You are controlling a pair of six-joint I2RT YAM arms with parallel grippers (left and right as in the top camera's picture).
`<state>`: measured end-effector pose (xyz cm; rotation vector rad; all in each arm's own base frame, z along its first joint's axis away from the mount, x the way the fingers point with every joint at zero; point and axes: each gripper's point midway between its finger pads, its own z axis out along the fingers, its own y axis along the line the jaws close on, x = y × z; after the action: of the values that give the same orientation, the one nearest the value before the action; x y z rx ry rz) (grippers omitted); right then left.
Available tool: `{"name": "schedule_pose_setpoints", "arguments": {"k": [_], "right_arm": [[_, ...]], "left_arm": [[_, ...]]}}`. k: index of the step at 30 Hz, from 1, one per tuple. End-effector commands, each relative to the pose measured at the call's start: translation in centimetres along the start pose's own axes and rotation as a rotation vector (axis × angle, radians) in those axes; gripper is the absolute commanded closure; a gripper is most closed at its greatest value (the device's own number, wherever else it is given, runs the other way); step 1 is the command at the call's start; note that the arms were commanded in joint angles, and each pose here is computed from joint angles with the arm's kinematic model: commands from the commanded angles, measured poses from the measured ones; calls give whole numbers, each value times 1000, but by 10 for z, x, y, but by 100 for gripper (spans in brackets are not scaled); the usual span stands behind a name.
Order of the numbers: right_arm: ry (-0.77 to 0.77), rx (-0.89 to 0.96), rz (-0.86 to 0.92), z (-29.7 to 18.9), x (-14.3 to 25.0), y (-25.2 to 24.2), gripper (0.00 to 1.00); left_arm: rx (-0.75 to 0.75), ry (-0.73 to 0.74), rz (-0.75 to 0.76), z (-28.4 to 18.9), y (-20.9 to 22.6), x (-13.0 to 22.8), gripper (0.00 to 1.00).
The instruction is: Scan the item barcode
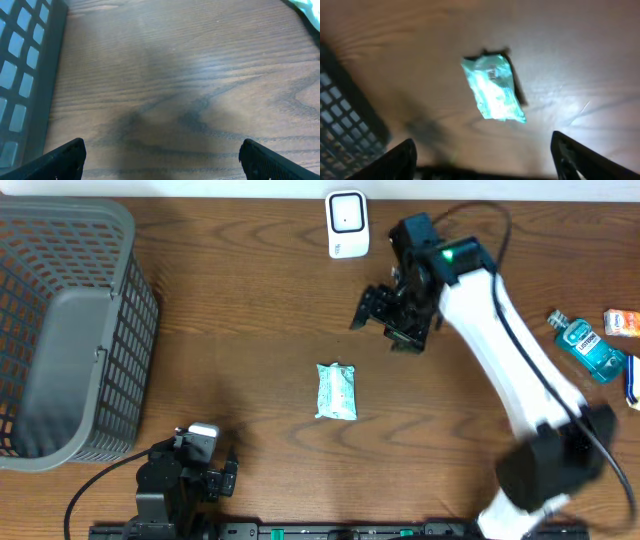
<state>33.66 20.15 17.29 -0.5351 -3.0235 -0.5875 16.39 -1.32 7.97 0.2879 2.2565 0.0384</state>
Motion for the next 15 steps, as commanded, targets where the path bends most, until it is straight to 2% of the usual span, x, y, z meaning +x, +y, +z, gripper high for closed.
{"name": "schedule_pose_setpoints", "arguments": {"k": [1,2,4,5,6,7,9,11,15], "right_arm": [[-260,148,-203,-21,9,13,30],[-302,172,-243,-22,14,19,37],[-393,215,-308,-22,17,30,43],[-446,237,-329,-23,14,34,55],[-509,266,-348,-25,10,38,74],[-559,295,-360,-28,7,40,85],[-605,354,-381,-29,6,37,91],[-617,380,-398,-23,7,38,91],[-605,385,-398,4,1,40,99]], "left_arm": [[7,39,-5,3,-2,11,2],[7,39,-5,3,-2,11,2],[7,39,-5,3,-2,11,2],[7,39,-5,3,-2,11,2],[7,39,-5,3,-2,11,2],[7,39,-5,3,-2,11,2],[7,39,-5,3,-2,11,2],[7,39,-5,3,-2,11,2],[7,39,-5,3,-2,11,2]]}}
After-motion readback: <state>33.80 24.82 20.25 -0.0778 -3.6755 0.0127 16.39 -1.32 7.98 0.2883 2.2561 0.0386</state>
